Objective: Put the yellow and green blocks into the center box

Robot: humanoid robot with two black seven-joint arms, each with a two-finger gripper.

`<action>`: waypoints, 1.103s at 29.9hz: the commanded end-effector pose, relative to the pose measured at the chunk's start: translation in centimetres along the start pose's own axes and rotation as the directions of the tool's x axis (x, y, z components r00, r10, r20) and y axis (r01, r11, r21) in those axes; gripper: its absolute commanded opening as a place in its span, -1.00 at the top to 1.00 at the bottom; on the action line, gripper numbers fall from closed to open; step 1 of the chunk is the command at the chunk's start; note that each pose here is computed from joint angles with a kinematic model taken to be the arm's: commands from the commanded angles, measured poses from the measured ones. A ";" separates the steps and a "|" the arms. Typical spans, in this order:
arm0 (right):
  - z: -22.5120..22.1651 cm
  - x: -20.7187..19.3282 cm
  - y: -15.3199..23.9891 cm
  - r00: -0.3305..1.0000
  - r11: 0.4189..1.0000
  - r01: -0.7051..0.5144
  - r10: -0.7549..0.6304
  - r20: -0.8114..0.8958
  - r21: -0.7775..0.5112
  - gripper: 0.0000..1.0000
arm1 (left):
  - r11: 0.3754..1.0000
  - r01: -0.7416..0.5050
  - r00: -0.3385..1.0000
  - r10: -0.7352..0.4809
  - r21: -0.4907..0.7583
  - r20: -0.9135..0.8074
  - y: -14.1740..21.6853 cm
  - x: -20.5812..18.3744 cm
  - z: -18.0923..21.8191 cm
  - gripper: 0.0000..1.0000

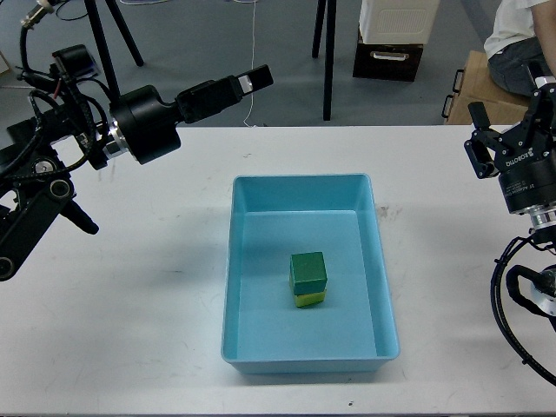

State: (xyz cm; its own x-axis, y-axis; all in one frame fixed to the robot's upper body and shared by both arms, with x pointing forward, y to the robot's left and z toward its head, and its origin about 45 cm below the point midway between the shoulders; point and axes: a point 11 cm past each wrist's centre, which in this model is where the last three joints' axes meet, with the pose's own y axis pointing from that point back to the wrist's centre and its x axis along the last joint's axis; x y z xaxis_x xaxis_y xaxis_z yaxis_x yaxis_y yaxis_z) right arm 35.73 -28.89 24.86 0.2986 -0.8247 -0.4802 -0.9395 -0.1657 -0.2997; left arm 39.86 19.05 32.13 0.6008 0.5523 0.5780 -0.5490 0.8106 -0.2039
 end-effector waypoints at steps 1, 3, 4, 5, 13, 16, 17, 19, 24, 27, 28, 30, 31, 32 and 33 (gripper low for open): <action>0.8 -0.7 -0.9 0.962 0.999 -0.039 0.044 0.271 -0.024 -0.98 | 0.989 -0.140 0.968 0.127 -0.048 -0.215 1.9 -0.1 -0.8 -0.99; 0.9 -0.6 -0.9 0.927 0.998 -0.068 0.068 0.370 -0.014 -0.98 | 0.971 -0.227 0.911 0.186 -0.072 -0.367 3.0 -0.2 -1.2 -0.99; 0.9 -0.4 -0.7 0.909 0.996 -0.085 0.081 0.410 -0.010 -0.98 | 0.962 -0.269 0.860 0.215 -0.055 -0.462 3.5 -0.4 -1.7 -0.99; 1.0 -0.2 -0.4 0.895 0.995 -0.098 0.093 0.437 -0.011 -0.98 | 0.955 -0.297 0.803 0.237 -0.021 -0.546 4.0 -0.8 -2.3 -0.99; 2.9 0.2 4.2 0.793 0.995 -0.101 0.083 0.603 -0.003 -0.98 | 0.812 -0.536 0.142 0.356 0.231 -0.924 8.2 -4.7 -6.1 -1.00; 3.7 0.9 5.6 0.750 0.988 -0.156 0.131 0.648 -0.020 -0.98 | 0.735 -0.588 -0.080 0.363 0.338 -0.928 9.5 -6.5 -7.6 -1.00; 3.9 1.2 6.1 0.736 0.985 -0.173 0.146 0.661 -0.025 -0.98 | 0.714 -0.595 -0.140 0.360 0.369 -0.922 10.0 -7.1 -8.0 -1.00; 4.1 1.6 6.8 0.703 0.978 -0.204 0.169 0.690 -0.032 -0.98 | 0.676 -0.604 -0.249 0.343 0.422 -0.906 11.3 -8.4 -8.7 -1.00; 4.3 2.7 8.1 0.639 0.963 -0.267 0.206 0.741 -0.038 -0.98 | 0.644 -0.611 -0.350 0.300 0.459 -0.887 13.0 -10.3 -8.5 -1.00; 4.2 2.8 8.8 0.609 0.957 -0.288 0.214 0.764 -0.039 -0.98 | 0.649 -0.619 -0.361 0.266 0.444 -0.894 13.0 -10.8 -7.9 -1.00; 4.3 2.8 9.0 0.602 0.956 -0.291 0.216 0.769 -0.041 -0.98 | 0.647 -0.619 -0.374 0.257 0.446 -0.891 13.0 -11.1 -7.8 -1.00; 4.5 2.8 9.4 0.585 0.954 -0.293 0.225 0.779 -0.056 -0.98 | 0.638 -0.617 -0.405 0.244 0.460 -0.881 13.0 -11.8 -7.8 -1.00; 4.6 2.7 9.5 0.578 0.955 -0.289 0.225 0.784 -0.061 -0.98 | 0.631 -0.619 -0.420 0.237 0.468 -0.876 13.1 -12.1 -7.9 -1.00; 4.6 2.6 9.6 0.576 0.956 -0.285 0.226 0.786 -0.066 -0.98 | 0.626 -0.616 -0.437 0.232 0.477 -0.869 13.1 -12.4 -7.9 -1.00; 4.6 2.6 9.8 0.574 0.956 -0.286 0.227 0.787 -0.068 -0.98 | 0.623 -0.613 -0.449 0.231 0.486 -0.863 13.2 -12.7 -8.0 -1.00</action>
State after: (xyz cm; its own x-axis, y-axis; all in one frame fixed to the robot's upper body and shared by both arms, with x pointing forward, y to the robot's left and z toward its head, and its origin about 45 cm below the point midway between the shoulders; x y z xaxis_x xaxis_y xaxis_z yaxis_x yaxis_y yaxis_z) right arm 28.46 -30.28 17.03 0.0955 -0.0980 -0.9906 -0.9937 0.0498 -0.1008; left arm 30.18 24.64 16.40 0.1322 0.1439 -0.9807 -0.9891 0.0832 -0.1211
